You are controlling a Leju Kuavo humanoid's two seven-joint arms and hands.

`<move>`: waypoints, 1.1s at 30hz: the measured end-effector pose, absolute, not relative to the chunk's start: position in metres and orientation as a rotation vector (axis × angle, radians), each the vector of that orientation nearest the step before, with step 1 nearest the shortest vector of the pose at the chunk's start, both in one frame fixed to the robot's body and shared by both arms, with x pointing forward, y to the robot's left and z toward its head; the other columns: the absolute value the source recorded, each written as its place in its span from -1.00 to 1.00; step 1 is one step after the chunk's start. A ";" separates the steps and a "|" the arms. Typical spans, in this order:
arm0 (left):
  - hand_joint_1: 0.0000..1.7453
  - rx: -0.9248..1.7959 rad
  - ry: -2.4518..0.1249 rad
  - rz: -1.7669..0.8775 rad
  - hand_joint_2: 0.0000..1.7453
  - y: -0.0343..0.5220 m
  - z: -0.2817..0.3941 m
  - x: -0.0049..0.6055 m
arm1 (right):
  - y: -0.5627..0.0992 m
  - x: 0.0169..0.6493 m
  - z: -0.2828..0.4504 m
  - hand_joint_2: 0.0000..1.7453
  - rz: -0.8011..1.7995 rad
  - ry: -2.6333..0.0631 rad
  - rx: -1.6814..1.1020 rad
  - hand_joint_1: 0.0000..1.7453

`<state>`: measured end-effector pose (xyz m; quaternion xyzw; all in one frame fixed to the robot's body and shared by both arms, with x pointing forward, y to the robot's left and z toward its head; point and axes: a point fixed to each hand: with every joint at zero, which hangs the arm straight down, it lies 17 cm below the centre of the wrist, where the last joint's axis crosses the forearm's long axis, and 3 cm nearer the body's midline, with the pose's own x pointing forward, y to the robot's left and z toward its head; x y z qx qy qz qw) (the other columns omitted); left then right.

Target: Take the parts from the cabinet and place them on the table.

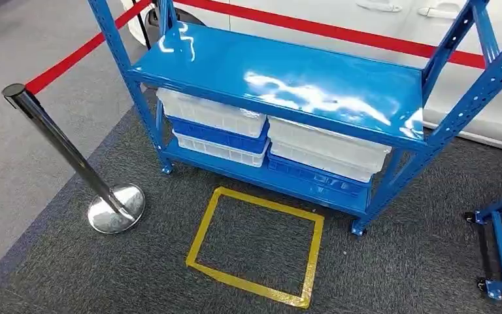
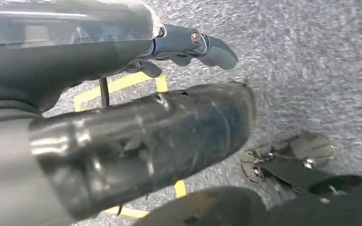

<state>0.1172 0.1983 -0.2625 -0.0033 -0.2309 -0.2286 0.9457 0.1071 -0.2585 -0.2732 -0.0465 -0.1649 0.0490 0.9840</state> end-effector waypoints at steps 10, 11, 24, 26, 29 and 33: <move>-1.00 -0.008 -0.471 -0.468 -1.00 0.198 -0.262 0.117 | -0.259 0.106 -0.273 -1.00 0.100 -0.331 -0.092 -1.00; -1.00 -0.008 -0.471 -0.469 -1.00 0.197 -0.262 0.117 | -0.259 0.108 -0.273 -1.00 0.102 -0.334 -0.092 -1.00; -1.00 -0.006 -0.469 -0.466 -1.00 0.199 -0.263 0.115 | -0.261 0.110 -0.273 -1.00 0.112 -0.337 -0.105 -1.00; -1.00 -0.006 -0.469 -0.465 -1.00 0.199 -0.263 0.116 | -0.261 0.110 -0.273 -1.00 0.112 -0.337 -0.105 -1.00; -1.00 -0.005 -0.473 -0.464 -1.00 0.199 -0.262 0.118 | -0.260 0.110 -0.273 -1.00 0.112 -0.337 -0.105 -1.00; -1.00 -0.006 -0.472 -0.463 -1.00 0.198 -0.262 0.118 | -0.262 0.110 -0.273 -1.00 0.111 -0.341 -0.110 -1.00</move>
